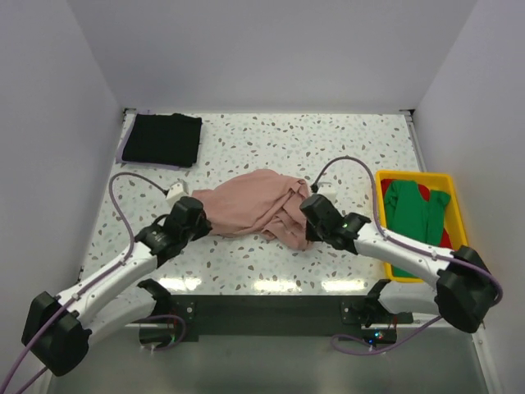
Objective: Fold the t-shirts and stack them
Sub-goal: Flatten the tshirt out
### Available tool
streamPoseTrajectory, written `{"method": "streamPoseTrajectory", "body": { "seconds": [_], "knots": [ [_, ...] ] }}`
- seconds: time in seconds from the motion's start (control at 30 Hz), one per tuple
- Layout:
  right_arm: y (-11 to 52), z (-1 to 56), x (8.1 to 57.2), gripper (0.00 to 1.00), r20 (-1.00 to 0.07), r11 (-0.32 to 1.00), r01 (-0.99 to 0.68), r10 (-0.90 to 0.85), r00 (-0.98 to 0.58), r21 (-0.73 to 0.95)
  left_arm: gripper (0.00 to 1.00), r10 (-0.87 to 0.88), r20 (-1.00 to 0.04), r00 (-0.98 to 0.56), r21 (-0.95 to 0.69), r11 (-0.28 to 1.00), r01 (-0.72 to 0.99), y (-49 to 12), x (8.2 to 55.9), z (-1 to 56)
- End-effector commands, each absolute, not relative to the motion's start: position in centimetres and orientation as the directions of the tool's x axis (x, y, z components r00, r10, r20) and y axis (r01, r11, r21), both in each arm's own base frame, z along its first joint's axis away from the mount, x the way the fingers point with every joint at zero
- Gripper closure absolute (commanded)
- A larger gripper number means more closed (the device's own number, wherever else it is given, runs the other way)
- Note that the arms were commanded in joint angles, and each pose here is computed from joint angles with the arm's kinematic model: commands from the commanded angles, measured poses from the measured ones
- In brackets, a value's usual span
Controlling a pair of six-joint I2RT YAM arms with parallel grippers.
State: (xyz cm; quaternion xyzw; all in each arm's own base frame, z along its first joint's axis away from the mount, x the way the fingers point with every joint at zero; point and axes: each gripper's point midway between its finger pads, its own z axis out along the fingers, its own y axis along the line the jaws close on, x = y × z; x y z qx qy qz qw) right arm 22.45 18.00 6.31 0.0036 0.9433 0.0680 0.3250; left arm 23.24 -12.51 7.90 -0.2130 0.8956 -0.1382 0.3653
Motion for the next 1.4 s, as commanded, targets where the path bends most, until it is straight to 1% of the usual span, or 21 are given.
{"method": "streamPoseTrajectory", "body": {
  "seconds": [0.0,0.1,0.2,0.27,0.4,0.6,0.77,0.93,0.97,1.0,1.03,1.07,1.1,1.13,1.17,1.2,1.23,1.27,1.3,1.33,1.37],
  "knots": [
    [15.8,14.3,25.1,1.0,-0.764,0.995,0.013,0.088,-0.64,0.103,1.0,-0.463,-0.719,-0.519,-0.389,0.886,-0.251,-10.8,25.1,14.1],
    [13.9,17.9,25.0,1.0,-0.804,0.997,0.03,0.079,-0.589,0.076,1.0,-0.477,-0.774,-0.416,-0.408,0.879,-0.248,-9.6,25.8,19.2],
    [12.4,23.8,25.2,1.0,-0.862,0.994,0.052,0.105,-0.496,0.091,1.0,-0.475,-0.824,-0.308,-0.421,0.878,-0.227,-8.1,25.8,25.8],
    [11.1,26.2,24.9,1.0,-0.883,0.995,0.072,0.1,-0.459,0.075,1.0,-0.479,-0.841,-0.253,-0.429,0.874,-0.227,-7.2,25.6,28.4],
    [9.0,33.5,24.1,1.0,-0.93,0.991,0.071,0.129,-0.345,0.111,1.0,-0.501,-0.855,-0.132,-0.475,0.86,-0.186,-5.4,24.3,35.2],
    [6.2,40.7,22.4,1.0,-0.961,0.982,0.075,0.183,-0.208,0.171,1.0,-0.525,-0.851,-0.006,-0.516,0.839,-0.171,-3.0,22.3,41.3],
    [5.8,42.7,23.0,1.0,-0.974,0.982,0.093,0.176,-0.146,0.164,1.0,-0.508,-0.861,0.035,-0.504,0.839,-0.205,-2.3,22.8,42.5],
    [9.1,42.5,28.0,1.0,-0.991,0.993,0.103,0.066,-0.118,0.054,1.0,-0.465,-0.886,0.0,-0.451,0.861,-0.236,-4.9,27.3,40.4],
    [9.1,40.9,30.9,1.0,-0.987,0.989,0.151,0.027,-0.156,0.003,1.0,-0.441,-0.897,-0.035,-0.418,0.87,-0.26,-5.6,29.4,39.1],
    [10.9,40.4,32.9,1.0,-0.982,0.997,0.048,0.063,-0.176,0.055,1.0,-0.446,-0.894,-0.033,-0.424,0.87,-0.253,-5.9,31.0,38.9],
    [10.8,39.3,34.9,1.0,-0.973,0.995,0.036,0.095,-0.209,0.09,1.0,-0.455,-0.889,-0.053,-0.429,0.869,-0.248,-6.0,32.5,38.1],
    [11.0,37.9,37.1,1.0,-0.96,0.992,0.012,0.128,-0.247,0.129,1.0,-0.47,-0.874,-0.126,-0.433,0.869,-0.238,-6.0,35.5,35.8],
    [9.8,35.9,41.0,1.0,-0.945,0.985,0.057,0.173,-0.278,0.163,1.0,-0.491,-0.863,-0.122,-0.46,0.862,-0.212,-6.1,37.4,35.4],
    [10.7,34.2,43.0,1.0,-0.929,0.984,0.026,0.175,-0.326,0.176,1.0,-0.496,-0.857,-0.142,-0.465,0.862,-0.203,-6.2,39.0,34.5],
    [10.2,33.1,44.9,0.9,-0.92,0.984,0.038,0.177,-0.349,0.174,1.0,-0.499,-0.841,-0.211,-0.454,0.862,-0.228,-6.0,41.8,31.3],
    [10.6,34.0,46.5,0.8,-0.923,0.983,0.027,0.178,-0.34,0.18,0.95,-0.508,-0.835,-0.212,-0.47,0.858,-0.207,-6.1,43.6,31.5],
    [11.2,29.5,49.3,0.67,-0.887,0.987,0.042,0.158,-0.433,0.156,0.8,-0.514,-0.82,-0.251,-0.475,0.856,-0.203,-6.2,45.0,30.3],
    [11.3,31.1,50.8,0.48,-0.891,0.983,0.027,0.178,-0.418,0.183,0.67,-0.524,-0.791,-0.315,-0.482,0.852,-0.205,-6.3,47.0,28.3],
    [11.3,28.7,51.0,0.43,-0.851,0.986,0.037,0.161,-0.5,0.165,0.56,-0.526,-0.779,-0.34,-0.486,0.85,-0.203,-6.3,47.7,27.4],
    [11.4,26.7,51.6,0.36,-0.823,0.987,0.047,0.155,-0.547,0.155,0.38,-0.529,-0.772,-0.354,-0.489,0.849,-0.201,-6.2,48.0,27.0],
    [11.0,26.9,51.5,0.31,-0.821,0.987,0.06,0.159,-0.548,0.151,0.31,-0.531,-0.774,-0.346,-0.49,0.847,-0.203,-6.1,47.8,27.2]
  ]
}}
